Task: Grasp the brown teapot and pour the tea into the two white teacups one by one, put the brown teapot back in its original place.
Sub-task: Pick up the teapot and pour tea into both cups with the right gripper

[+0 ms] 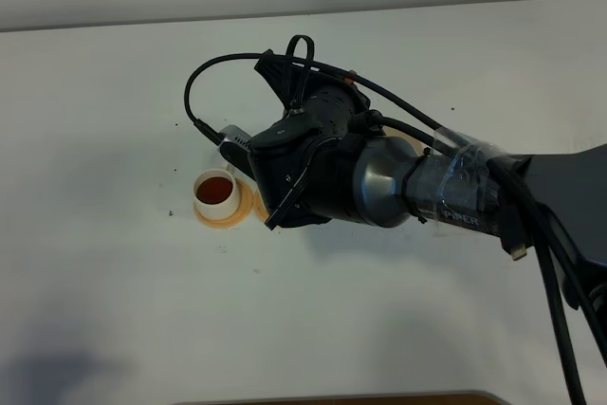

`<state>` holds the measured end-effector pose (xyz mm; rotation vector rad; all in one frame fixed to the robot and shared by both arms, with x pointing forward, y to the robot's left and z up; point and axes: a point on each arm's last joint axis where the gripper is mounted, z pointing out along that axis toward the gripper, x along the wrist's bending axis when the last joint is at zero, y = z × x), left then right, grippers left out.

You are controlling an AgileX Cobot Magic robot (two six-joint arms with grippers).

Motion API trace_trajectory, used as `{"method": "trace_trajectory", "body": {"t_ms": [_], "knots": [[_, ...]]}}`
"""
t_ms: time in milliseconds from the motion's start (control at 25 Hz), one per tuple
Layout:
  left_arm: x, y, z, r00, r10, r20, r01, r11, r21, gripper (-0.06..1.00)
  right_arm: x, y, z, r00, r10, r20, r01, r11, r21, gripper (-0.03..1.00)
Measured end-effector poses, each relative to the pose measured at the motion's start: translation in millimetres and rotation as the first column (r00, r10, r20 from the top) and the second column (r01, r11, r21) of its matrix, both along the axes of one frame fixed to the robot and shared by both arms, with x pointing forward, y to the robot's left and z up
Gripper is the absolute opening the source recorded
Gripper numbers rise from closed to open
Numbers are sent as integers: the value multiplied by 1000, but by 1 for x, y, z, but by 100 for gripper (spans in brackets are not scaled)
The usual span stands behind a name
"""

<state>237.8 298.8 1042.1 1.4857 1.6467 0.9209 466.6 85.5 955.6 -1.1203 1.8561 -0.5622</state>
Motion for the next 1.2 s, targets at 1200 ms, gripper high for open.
{"method": "trace_trajectory", "body": {"t_ms": [1200], "knots": [[0,0,0,1000,0,0,0,1000,0,29,1,3,3,996,86,38,-83,994,-74,13]]}}
